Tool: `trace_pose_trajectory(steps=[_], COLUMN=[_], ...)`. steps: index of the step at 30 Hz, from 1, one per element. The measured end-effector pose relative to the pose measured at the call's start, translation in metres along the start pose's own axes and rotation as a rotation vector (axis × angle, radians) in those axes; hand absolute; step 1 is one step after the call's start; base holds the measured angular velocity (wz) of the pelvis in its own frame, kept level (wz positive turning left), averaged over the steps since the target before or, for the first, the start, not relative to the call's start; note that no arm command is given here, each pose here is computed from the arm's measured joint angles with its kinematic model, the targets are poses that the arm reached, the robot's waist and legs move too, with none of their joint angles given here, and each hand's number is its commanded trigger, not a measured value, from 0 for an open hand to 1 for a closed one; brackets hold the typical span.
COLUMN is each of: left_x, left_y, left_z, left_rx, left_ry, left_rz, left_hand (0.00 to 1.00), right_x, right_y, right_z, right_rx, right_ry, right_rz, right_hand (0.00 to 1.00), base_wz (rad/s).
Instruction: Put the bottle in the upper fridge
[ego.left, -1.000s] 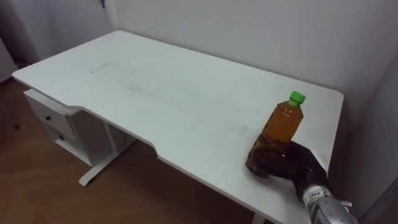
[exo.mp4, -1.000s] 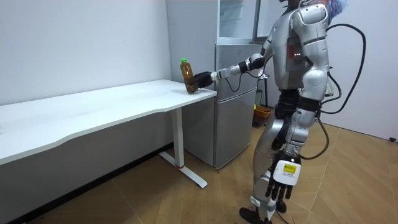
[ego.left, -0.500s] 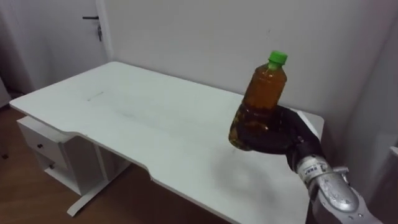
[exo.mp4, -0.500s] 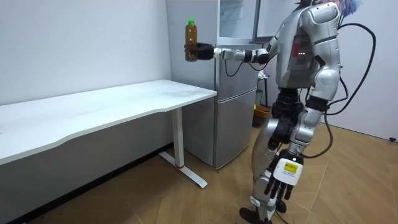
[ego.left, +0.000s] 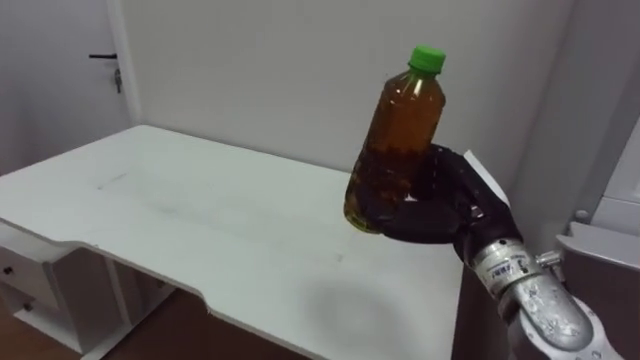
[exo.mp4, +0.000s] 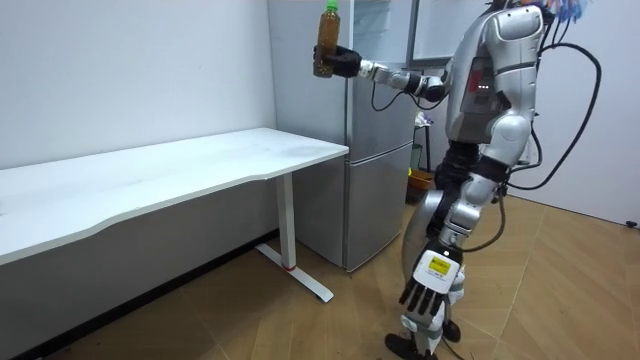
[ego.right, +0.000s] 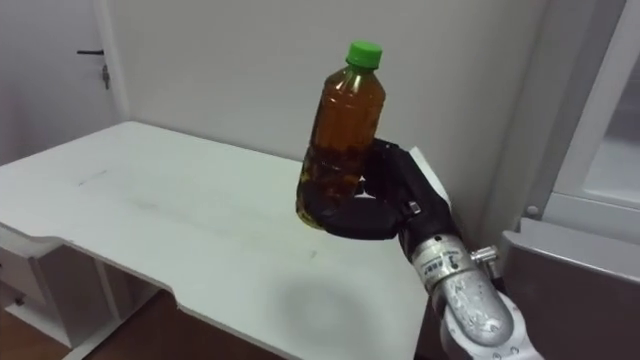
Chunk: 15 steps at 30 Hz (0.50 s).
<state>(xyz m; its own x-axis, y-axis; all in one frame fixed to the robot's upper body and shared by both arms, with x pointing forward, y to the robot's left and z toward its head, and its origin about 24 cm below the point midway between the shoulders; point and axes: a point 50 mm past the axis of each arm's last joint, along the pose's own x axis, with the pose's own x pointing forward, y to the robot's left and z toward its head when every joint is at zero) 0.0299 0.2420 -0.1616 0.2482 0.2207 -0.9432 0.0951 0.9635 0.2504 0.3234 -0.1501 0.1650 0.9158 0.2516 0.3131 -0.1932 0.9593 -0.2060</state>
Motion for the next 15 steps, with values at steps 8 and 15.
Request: trace_pose_trajectory(steps=[8, 15], left_x=[-0.001, -0.002], left_y=[0.006, 0.009], left_z=[-0.003, -0.008], left_rx=[0.022, 0.079], left_ry=[0.01, 0.023], left_rz=[0.026, 0.039], left_hand=[0.0, 0.0], right_x=[-0.007, -0.017], right_y=[-0.001, -0.012], right_z=[0.035, 0.055], right_rx=[-0.088, -0.126], right_ry=[-0.144, -0.233], right_rz=[0.038, -0.003], right_hand=[1.0, 1.0], base_wz=[-0.15, -0.12])
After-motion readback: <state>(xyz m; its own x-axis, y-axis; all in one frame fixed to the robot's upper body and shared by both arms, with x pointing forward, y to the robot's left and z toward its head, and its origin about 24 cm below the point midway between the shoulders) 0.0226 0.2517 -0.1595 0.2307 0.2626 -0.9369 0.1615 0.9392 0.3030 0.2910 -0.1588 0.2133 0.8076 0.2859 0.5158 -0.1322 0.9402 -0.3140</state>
